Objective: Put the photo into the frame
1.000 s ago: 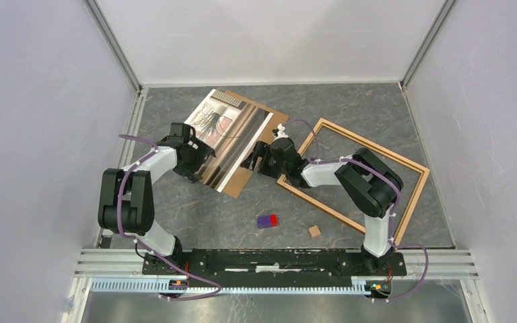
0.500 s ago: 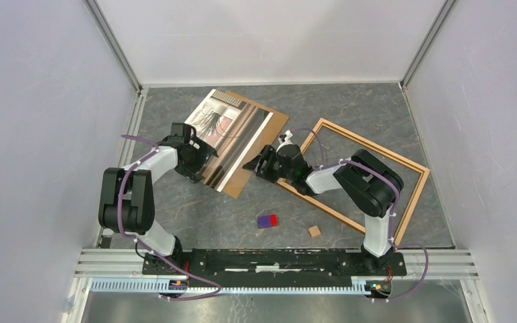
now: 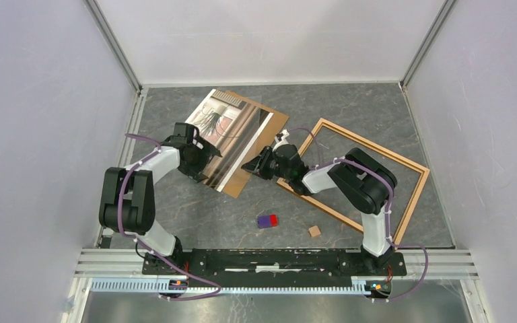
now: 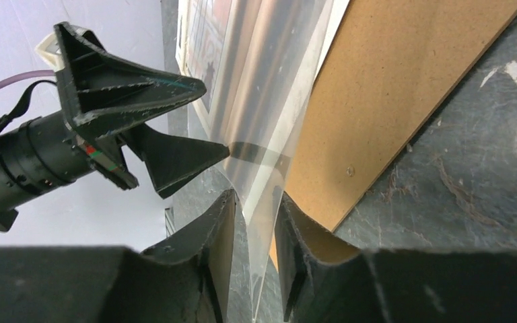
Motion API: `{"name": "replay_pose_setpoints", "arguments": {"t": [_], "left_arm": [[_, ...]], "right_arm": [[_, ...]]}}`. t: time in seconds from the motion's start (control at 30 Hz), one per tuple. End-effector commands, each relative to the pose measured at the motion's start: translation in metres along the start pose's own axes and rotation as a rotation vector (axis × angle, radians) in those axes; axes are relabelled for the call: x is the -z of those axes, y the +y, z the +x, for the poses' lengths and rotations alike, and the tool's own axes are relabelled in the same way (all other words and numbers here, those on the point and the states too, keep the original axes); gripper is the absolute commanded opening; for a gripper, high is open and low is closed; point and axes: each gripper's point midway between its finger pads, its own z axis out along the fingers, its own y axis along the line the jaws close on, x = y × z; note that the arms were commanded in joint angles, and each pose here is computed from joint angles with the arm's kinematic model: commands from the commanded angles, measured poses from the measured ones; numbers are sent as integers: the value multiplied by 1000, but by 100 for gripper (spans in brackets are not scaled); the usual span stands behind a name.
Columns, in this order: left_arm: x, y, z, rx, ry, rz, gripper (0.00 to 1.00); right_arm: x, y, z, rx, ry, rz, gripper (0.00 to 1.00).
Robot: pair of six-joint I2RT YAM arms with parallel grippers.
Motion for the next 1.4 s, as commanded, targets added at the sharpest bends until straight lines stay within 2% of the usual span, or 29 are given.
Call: {"name": "replay_pose_setpoints", "arguments": {"t": [0.0, 0.17, 0.37, 0.53, 0.8, 0.9, 1.0, 1.07, 1.17, 1.23, 1.37], "left_arm": [[13, -19, -8, -92, -55, 61, 100], [43, -42, -23, -186, -173, 127, 100], [88, -81, -25, -324, -278, 291, 100], [124, -110, -7, -501, -335, 404, 100], [138, -138, 52, -766, -202, 503, 95], [143, -146, 77, -842, -90, 612, 95], [148, -152, 99, -878, 15, 718, 94], [146, -153, 106, -880, 61, 760, 93], [145, -159, 109, -817, 150, 858, 88], [139, -158, 96, -704, 170, 883, 87], [123, -143, 64, -498, 117, 849, 87]], "right_arm": [[-16, 25, -3, 28, 10, -78, 27], [-16, 9, -9, 157, 3, 36, 0], [14, 9, -30, 412, -28, 86, 0], [44, -6, -43, 474, 3, 133, 0], [112, -26, -57, 454, -12, 116, 0], [139, -36, -62, 501, -8, 136, 0], [164, -47, -59, 582, 51, 156, 0], [178, -50, -55, 627, 90, 165, 0], [193, -57, -48, 659, 149, 175, 0], [197, -57, -43, 652, 160, 150, 0], [200, -47, -33, 632, 170, 52, 0]]}}
